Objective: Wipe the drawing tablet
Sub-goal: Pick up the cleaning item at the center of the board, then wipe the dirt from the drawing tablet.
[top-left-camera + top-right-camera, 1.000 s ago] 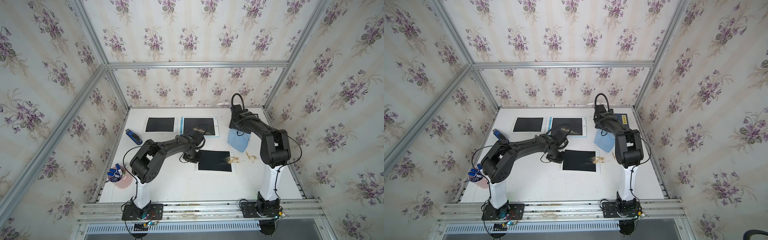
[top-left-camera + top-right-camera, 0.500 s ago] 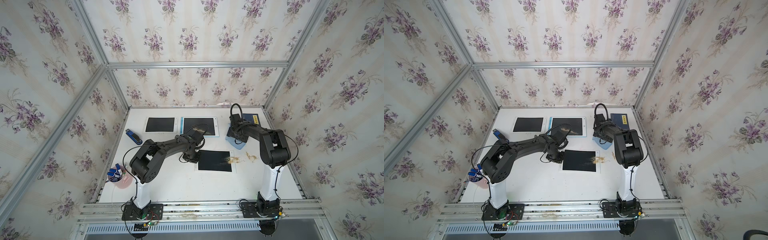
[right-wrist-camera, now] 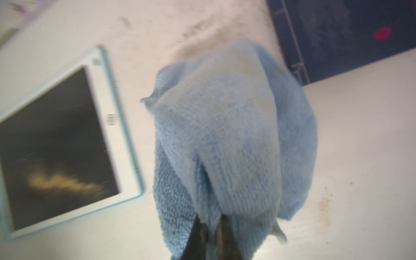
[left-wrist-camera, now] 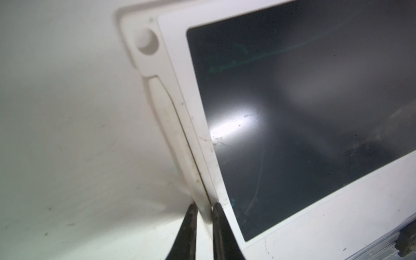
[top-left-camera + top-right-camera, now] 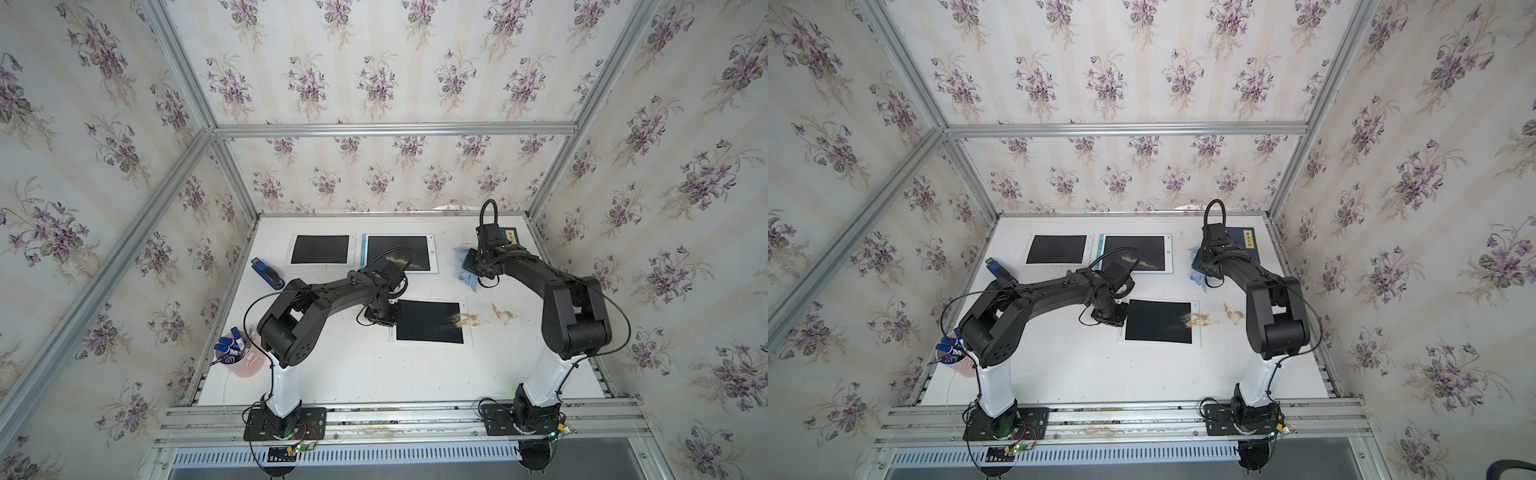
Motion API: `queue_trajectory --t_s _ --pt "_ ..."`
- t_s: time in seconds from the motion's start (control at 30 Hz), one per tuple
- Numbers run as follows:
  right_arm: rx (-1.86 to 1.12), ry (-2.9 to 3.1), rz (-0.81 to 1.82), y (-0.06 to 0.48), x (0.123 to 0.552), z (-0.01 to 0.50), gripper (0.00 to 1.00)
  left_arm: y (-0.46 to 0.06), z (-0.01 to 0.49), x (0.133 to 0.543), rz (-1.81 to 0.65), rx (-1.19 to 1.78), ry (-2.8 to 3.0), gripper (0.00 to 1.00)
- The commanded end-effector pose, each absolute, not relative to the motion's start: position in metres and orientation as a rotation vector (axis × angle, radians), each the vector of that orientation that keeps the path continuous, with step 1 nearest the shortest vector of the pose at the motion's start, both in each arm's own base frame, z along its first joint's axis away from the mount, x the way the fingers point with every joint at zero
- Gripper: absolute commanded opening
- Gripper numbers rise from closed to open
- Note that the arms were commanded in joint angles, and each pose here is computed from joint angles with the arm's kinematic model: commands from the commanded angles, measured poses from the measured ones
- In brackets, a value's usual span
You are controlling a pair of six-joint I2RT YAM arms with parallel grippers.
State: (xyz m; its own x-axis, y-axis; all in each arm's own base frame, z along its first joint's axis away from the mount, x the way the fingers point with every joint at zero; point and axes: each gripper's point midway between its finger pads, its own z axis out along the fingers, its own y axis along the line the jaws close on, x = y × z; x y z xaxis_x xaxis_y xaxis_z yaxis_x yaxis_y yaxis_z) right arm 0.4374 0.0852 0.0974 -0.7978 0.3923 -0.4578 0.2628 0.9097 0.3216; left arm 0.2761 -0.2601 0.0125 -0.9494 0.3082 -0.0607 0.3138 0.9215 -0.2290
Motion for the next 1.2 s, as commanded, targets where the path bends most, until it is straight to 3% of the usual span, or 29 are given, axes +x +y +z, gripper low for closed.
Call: queue_trajectory --t_s 0.0,0.33,0.8,1.0,1.17 --pt "0.319 2.439 0.641 0.124 0.438 0.143 0.00 -0.235 0.001 0.263 -0.203 0.508 3.130 0.16" --pt "0.177 2.379 1.272 0.183 0.376 0.203 0.00 -0.234 0.001 0.265 -0.222 0.501 3.119 0.15" --pt "0.391 2.636 1.840 0.219 0.236 0.152 0.00 -0.233 0.000 0.267 -0.231 0.513 3.107 0.14" --pt "0.451 2.730 1.887 0.222 0.224 0.125 0.00 -0.234 0.000 0.267 -0.238 0.509 3.103 0.14" --pt "0.515 2.817 1.615 0.206 0.249 0.093 0.00 -0.233 0.002 0.267 -0.236 0.509 3.105 0.14"
